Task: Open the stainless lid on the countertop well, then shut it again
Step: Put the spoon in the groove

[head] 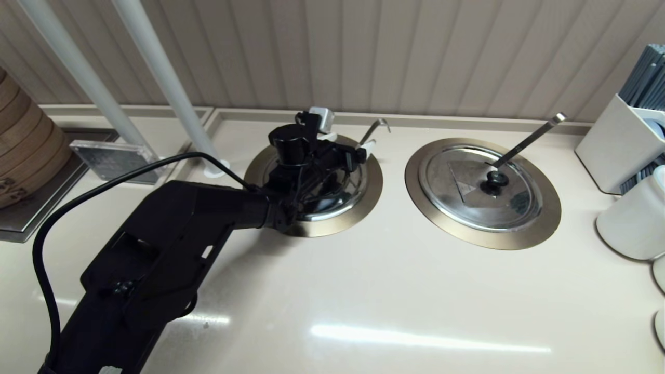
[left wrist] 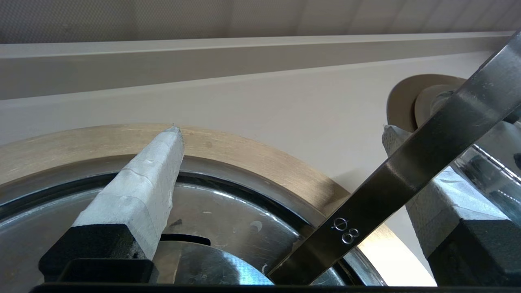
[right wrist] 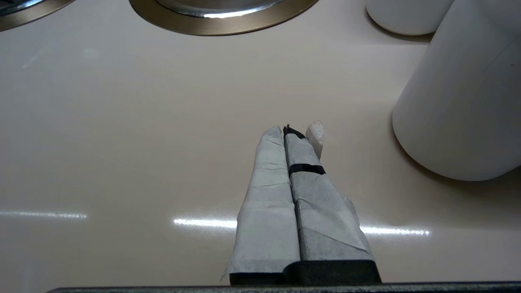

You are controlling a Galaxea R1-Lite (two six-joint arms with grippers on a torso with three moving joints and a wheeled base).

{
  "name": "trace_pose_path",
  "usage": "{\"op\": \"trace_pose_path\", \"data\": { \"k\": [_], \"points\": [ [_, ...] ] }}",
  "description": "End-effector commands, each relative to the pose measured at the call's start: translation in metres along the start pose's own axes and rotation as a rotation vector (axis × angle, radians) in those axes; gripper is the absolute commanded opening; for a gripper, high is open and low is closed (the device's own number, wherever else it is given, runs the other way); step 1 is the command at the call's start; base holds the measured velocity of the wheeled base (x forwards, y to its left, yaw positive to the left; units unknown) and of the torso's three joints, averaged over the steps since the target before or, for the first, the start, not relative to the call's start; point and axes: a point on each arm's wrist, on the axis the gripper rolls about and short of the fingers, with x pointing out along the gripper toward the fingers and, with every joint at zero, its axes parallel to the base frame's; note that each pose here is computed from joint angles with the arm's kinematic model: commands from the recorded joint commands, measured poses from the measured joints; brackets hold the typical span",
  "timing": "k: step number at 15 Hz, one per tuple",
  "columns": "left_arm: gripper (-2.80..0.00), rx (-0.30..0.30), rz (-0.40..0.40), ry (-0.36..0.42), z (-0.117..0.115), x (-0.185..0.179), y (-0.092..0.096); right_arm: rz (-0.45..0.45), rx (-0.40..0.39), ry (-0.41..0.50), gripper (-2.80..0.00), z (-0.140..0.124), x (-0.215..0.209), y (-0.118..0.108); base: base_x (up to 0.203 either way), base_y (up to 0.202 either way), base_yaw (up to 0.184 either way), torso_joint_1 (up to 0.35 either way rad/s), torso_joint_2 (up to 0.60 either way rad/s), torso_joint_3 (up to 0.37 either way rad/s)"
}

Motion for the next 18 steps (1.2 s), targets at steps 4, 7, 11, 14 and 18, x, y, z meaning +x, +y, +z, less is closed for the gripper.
{"op": "trace_pose_path", "data": {
  "k": [4,7,11,14,18],
  "points": [
    [0.0,0.005,0.025,-0.012,0.002,-0.001,0.012,0.001,0.0,0.004,-2.8,-0.001,0.0,0.0,0.0,0.0,0.0,0.0,0.0,0.0],
    [0.0,0.009,0.037,-0.016,0.005,-0.003,0.02,0.0,0.0,0.004,-2.8,-0.001,0.0,0.0,0.0,0.0,0.0,0.0,0.0,0.0],
    [0.0,0.009,0.042,-0.018,0.006,-0.003,0.022,0.0,0.0,0.004,-2.8,-0.001,0.0,0.0,0.0,0.0,0.0,0.0,0.0,0.0],
    [0.0,0.013,0.053,-0.02,0.007,-0.005,0.028,0.0,0.0,0.004,-2.8,-0.001,0.0,0.0,0.0,0.0,0.0,0.0,0.0,0.0],
    [0.0,0.016,0.072,-0.017,0.007,-0.007,0.039,0.0,0.0,0.004,-2.8,-0.001,0.0,0.0,0.0,0.0,0.0,0.0,0.0,0.0]
  ]
}}
